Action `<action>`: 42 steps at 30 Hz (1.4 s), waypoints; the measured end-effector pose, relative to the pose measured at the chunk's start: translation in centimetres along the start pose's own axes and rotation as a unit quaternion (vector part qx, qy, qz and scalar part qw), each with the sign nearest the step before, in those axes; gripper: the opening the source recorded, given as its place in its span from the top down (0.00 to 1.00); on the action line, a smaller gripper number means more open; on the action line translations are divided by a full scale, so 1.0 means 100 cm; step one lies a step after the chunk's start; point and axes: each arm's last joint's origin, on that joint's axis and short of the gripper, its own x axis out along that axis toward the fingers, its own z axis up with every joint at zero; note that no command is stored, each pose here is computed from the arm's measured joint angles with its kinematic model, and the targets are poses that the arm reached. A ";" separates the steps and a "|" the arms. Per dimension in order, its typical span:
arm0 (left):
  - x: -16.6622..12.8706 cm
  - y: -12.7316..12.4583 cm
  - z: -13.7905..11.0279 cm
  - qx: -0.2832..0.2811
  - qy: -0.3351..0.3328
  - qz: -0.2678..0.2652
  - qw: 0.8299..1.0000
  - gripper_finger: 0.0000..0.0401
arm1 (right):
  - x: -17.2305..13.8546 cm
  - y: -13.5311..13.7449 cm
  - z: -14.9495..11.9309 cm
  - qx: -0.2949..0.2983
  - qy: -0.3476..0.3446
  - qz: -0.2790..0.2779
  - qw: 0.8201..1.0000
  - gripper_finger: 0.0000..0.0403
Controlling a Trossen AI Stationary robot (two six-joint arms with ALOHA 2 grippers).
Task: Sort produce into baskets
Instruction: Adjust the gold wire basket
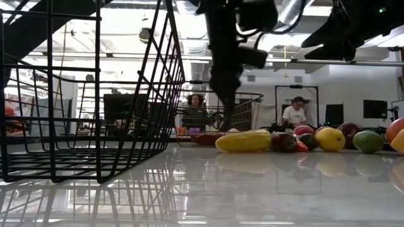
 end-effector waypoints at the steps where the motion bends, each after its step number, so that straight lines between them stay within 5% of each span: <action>1: 0.001 -0.001 -0.001 0.018 0.006 -0.003 1.000 0.36 | 0.000 0.000 0.000 0.000 0.000 0.000 1.000 0.19; 11: 0.002 -0.002 -0.003 0.057 0.016 -0.006 0.998 0.48 | 0.000 0.000 0.000 0.001 0.002 0.001 1.000 0.19; 21: 0.002 0.000 -0.007 0.097 0.047 0.033 0.994 0.49 | 0.000 0.000 0.000 0.002 0.002 0.001 1.000 0.19; 29: 0.002 -0.002 -0.006 0.063 0.028 -0.003 0.998 0.49 | 0.000 0.000 0.000 0.003 0.002 0.001 1.000 0.19; 42: -0.035 0.008 0.006 0.042 0.007 0.084 0.996 0.49 | 0.000 0.000 -0.001 0.003 0.004 0.000 1.000 0.19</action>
